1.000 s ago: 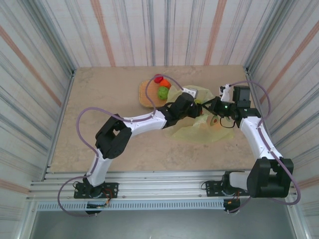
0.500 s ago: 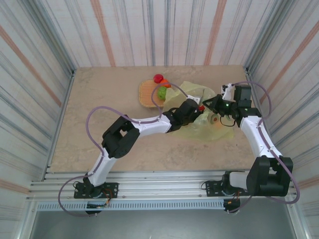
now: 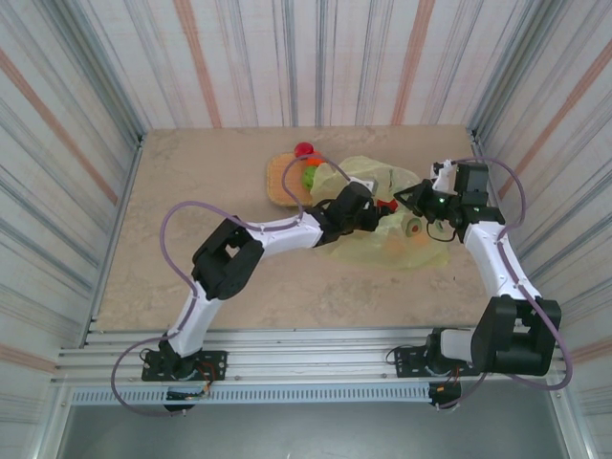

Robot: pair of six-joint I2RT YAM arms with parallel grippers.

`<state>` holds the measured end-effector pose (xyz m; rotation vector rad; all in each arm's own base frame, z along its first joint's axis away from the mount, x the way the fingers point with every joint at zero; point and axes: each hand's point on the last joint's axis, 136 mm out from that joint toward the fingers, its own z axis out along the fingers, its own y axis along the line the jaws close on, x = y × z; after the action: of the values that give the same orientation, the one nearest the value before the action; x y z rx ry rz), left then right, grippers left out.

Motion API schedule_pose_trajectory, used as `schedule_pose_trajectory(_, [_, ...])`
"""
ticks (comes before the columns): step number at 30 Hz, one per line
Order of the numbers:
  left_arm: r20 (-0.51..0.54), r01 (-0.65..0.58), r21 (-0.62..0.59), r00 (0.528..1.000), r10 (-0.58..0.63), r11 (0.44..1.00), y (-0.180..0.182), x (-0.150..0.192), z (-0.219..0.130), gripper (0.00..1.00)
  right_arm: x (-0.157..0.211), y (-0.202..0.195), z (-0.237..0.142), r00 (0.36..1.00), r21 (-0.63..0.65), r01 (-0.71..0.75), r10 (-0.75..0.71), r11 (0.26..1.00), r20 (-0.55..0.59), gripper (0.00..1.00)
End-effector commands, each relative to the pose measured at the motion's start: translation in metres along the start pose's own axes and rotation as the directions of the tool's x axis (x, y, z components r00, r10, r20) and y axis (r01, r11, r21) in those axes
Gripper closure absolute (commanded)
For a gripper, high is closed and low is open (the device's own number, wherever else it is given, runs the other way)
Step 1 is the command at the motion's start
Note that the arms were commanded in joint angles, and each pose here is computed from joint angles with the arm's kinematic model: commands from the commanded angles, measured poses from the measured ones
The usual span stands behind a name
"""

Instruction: Place the fruits into the plastic bag

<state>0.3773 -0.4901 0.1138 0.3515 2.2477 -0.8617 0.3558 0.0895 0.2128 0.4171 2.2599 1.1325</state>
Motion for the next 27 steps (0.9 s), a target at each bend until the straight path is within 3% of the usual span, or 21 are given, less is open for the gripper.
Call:
schedule_pose_trajectory(1, [0.004,-0.012,0.019,1.000,0.012,1.000,-0.008,-0.015,-0.024,0.09,-0.003,0.003,-0.002,1.000,-0.012,0.013,-0.013,1.000,-0.007,1.00])
schedule_pose_trajectory(14, [0.020,-0.085,-0.003,0.996,0.085,0.996,0.002,-0.034,-0.101,0.11,-0.010,-0.017,-0.012,0.998,0.099,0.045,-0.049,0.994,0.030,1.00])
schedule_pose_trajectory(24, [0.018,-0.126,-0.006,0.992,0.127,0.992,0.015,-0.026,-0.163,0.13,-0.014,-0.025,-0.013,0.998,0.132,0.045,-0.051,0.990,0.040,1.00])
schedule_pose_trajectory(27, [0.031,-0.105,-0.063,0.994,0.107,0.992,0.030,-0.020,-0.181,0.13,-0.015,-0.026,-0.013,0.998,0.137,0.042,-0.049,0.990,0.043,1.00])
